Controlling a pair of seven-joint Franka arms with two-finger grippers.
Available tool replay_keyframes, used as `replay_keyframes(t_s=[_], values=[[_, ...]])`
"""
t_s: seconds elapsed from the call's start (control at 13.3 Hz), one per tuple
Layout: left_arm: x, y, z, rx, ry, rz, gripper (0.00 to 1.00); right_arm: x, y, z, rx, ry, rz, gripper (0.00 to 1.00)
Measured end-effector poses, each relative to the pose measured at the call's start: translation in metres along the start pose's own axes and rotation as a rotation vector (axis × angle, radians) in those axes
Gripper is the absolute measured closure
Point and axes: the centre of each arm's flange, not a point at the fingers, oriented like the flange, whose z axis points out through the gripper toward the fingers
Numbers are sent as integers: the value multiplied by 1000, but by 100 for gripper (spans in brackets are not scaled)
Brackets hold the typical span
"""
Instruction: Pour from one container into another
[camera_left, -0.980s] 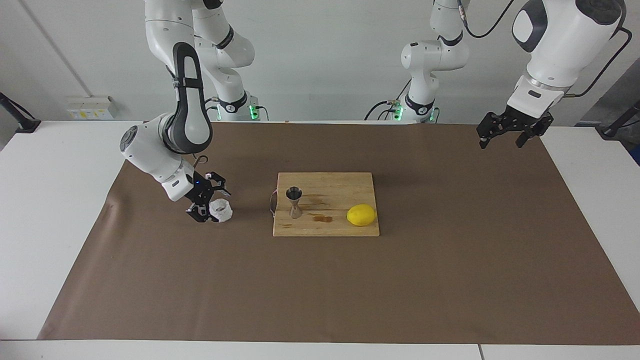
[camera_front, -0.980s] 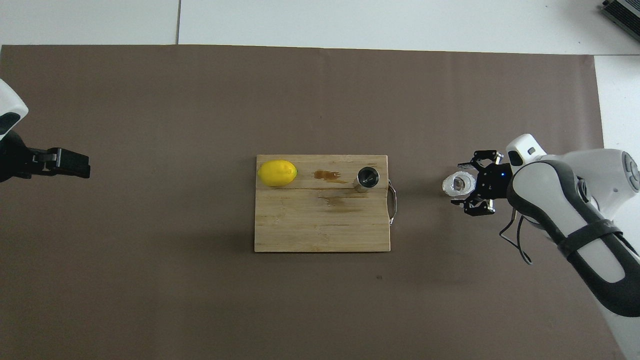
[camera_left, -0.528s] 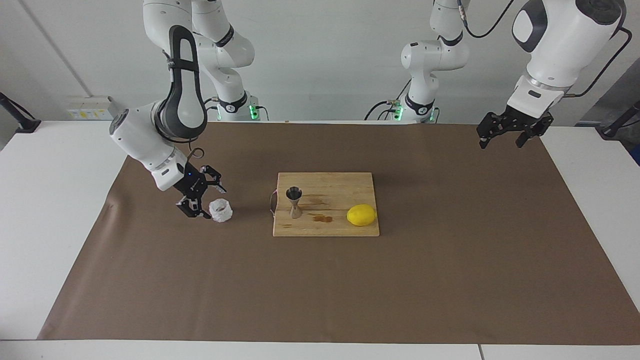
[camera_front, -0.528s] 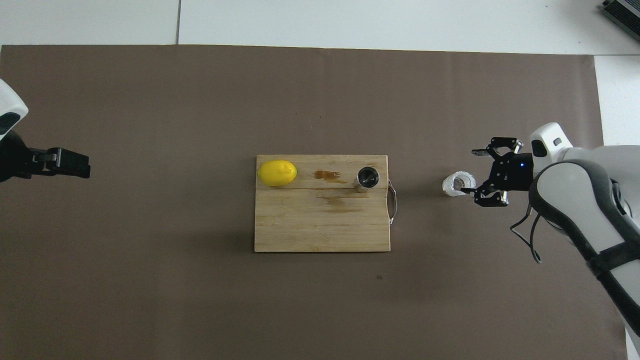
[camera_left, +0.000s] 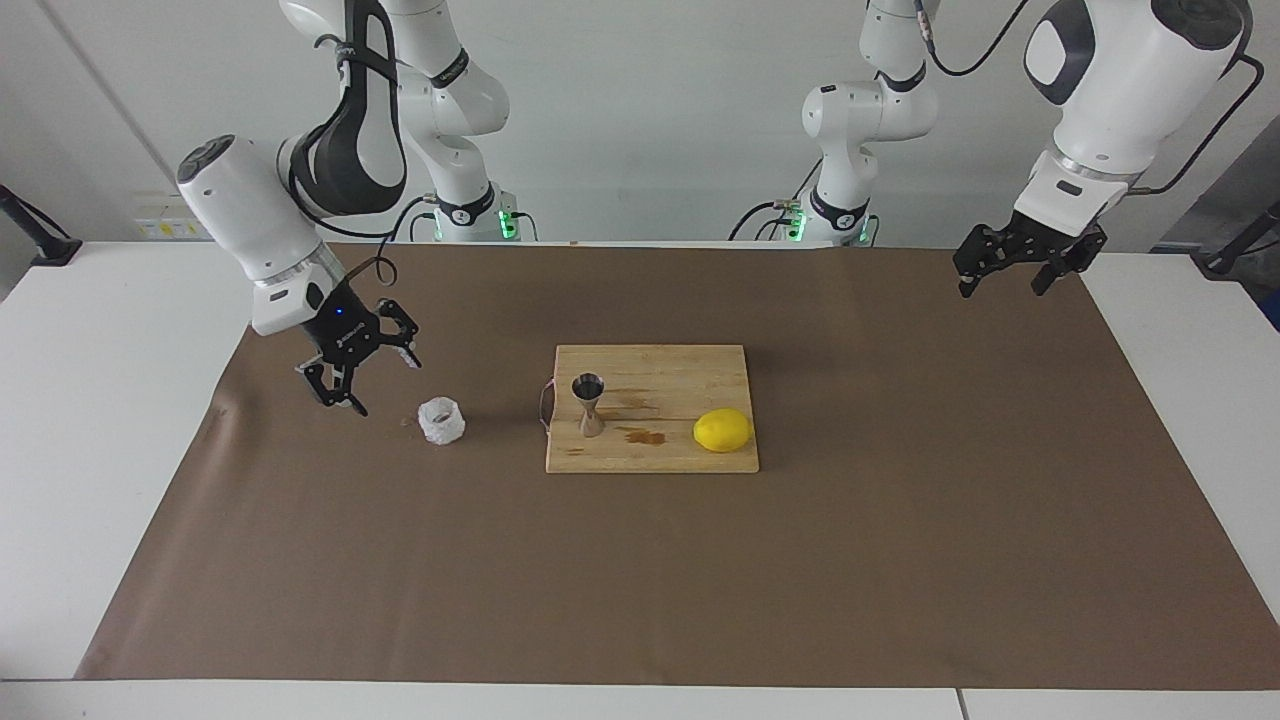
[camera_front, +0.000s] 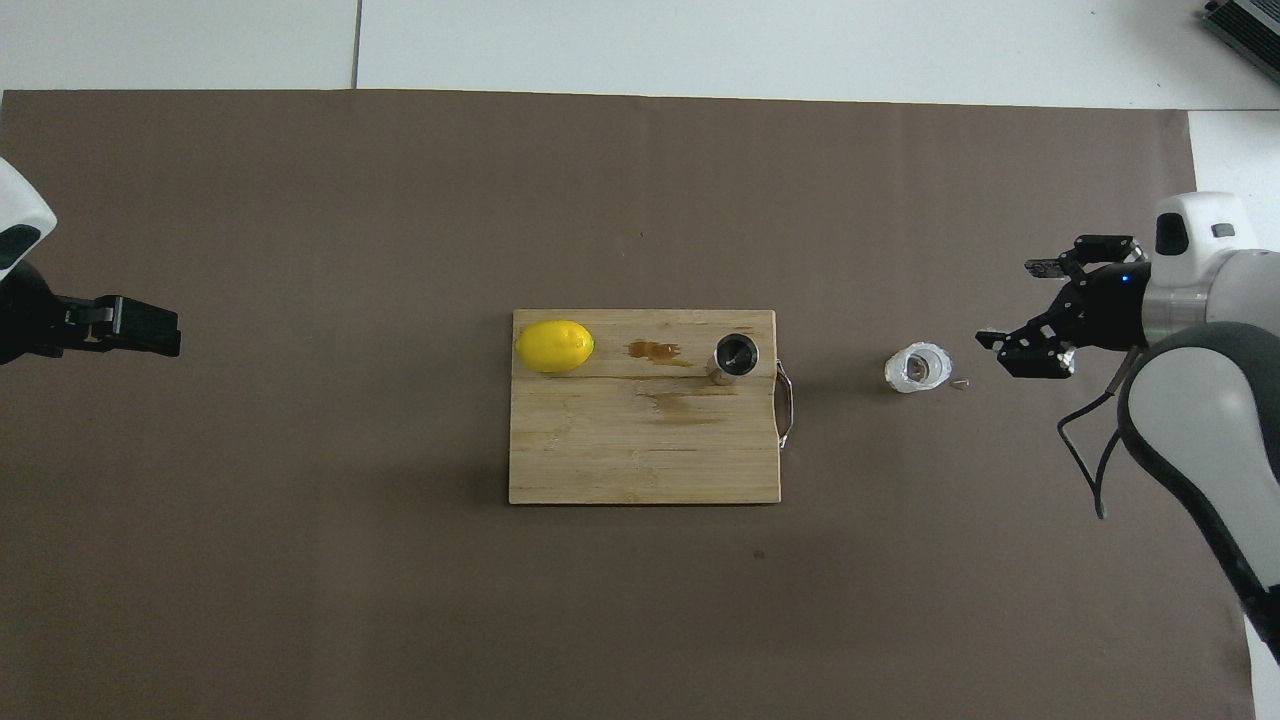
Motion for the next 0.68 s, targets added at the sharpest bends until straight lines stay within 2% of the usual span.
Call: replay_keyframes(t_s=[0.45,0.68], values=[[0,0,0,0,0,0,0,34,1,-73,-117,-121,526,0],[0,0,0,0,0,0,0,46,-7,-93,-126,-160,799,0]])
